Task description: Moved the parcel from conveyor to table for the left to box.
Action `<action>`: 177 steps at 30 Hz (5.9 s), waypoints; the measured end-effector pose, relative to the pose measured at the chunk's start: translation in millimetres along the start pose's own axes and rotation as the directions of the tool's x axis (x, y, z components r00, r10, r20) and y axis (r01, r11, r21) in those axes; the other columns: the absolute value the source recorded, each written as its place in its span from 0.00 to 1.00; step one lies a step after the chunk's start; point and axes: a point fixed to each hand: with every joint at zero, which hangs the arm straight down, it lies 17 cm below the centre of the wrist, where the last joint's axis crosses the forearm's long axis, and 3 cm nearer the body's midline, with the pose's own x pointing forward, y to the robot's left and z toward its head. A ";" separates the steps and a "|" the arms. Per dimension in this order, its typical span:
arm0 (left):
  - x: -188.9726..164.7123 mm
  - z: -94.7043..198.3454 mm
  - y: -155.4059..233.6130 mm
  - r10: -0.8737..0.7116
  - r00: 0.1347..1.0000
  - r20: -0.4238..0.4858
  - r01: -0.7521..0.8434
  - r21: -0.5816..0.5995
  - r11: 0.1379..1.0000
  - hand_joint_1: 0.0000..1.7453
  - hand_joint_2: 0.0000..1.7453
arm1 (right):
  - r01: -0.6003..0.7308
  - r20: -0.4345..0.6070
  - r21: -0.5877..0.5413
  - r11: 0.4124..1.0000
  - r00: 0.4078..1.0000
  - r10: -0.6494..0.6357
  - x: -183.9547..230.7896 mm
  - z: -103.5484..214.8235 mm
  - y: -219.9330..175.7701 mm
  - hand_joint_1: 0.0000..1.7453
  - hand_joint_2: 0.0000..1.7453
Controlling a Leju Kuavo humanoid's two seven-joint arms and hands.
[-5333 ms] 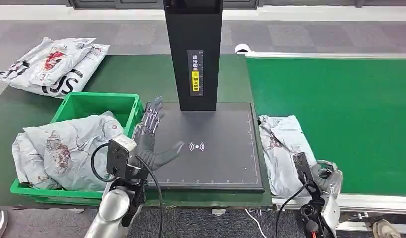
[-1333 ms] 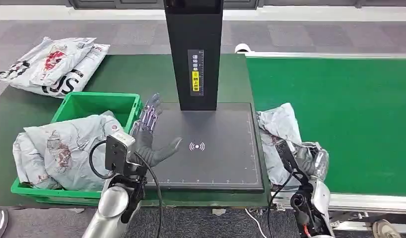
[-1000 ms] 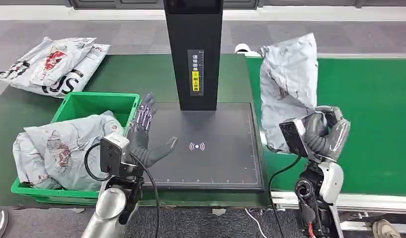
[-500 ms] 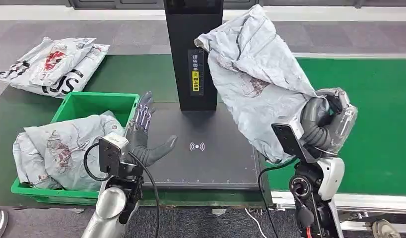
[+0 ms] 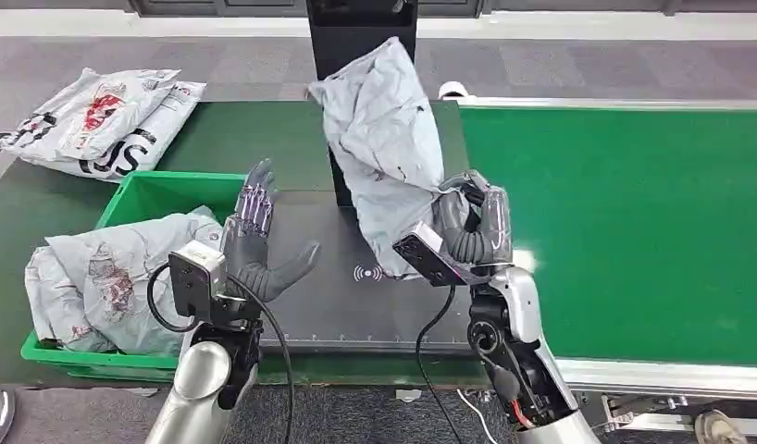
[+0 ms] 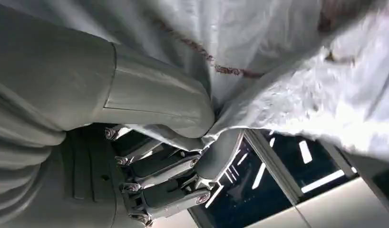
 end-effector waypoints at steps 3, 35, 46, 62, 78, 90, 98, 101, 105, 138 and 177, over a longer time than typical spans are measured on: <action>-0.1 -0.2 1.1 -0.002 1.000 0.001 0.002 0.004 1.000 0.00 1.00 | 0.004 -0.002 0.031 1.000 1.000 -0.004 0.2 1.4 9.4 1.00 1.00; 1.5 -6.2 21.8 -0.025 1.000 -0.003 0.025 0.059 0.998 0.00 1.00 | 0.049 -0.302 0.361 0.931 0.951 0.067 -74.9 69.5 127.0 0.00 1.00; 3.1 -5.0 22.9 -0.030 1.000 -0.002 0.030 0.062 0.998 0.00 1.00 | 0.054 -0.290 0.277 0.959 0.956 0.030 -72.0 61.1 100.9 0.00 1.00; -31.8 1.0 13.7 -0.339 0.940 -0.049 0.339 0.011 0.941 0.00 1.00 | 0.226 0.196 -0.450 0.864 0.969 -0.151 12.3 52.4 -127.1 0.00 1.00; -139.0 11.0 -118.1 -0.436 0.885 -0.160 0.349 -0.391 0.852 0.00 1.00 | 0.303 0.284 -0.672 0.675 0.948 -0.143 29.2 66.3 -219.0 0.00 1.00; -180.4 52.9 -174.0 -0.516 0.818 -0.254 0.287 -0.599 0.748 0.00 1.00 | 0.317 0.300 -0.686 0.655 0.943 -0.143 35.5 63.3 -226.2 0.00 1.00; -202.3 76.1 -184.9 -0.662 0.717 -0.217 0.365 -0.692 0.623 0.00 1.00 | 0.321 0.299 -0.687 0.652 0.942 -0.149 35.4 63.1 -226.1 0.00 1.00; -205.9 81.0 -185.8 -0.695 0.694 -0.188 0.393 -0.710 0.584 0.00 1.00 | 0.324 0.299 -0.688 0.650 0.942 -0.153 34.8 63.2 -226.2 0.00 1.00; -213.0 86.1 -183.0 -0.760 0.633 -0.147 0.443 -0.737 0.511 1.00 1.00 | 0.333 0.295 -0.690 0.643 0.940 -0.170 32.1 63.3 -226.8 0.00 1.00; -153.5 9.0 -169.4 -0.779 0.620 0.094 0.722 -0.457 0.519 1.00 1.00 | 0.324 0.280 -0.721 0.612 0.945 -0.169 31.9 67.3 -248.2 0.00 1.00; 149.8 -128.3 152.6 -0.966 0.247 0.071 0.801 0.546 0.245 1.00 1.00 | 0.263 0.251 -0.742 0.617 0.962 -0.107 20.5 100.3 -256.3 0.00 1.00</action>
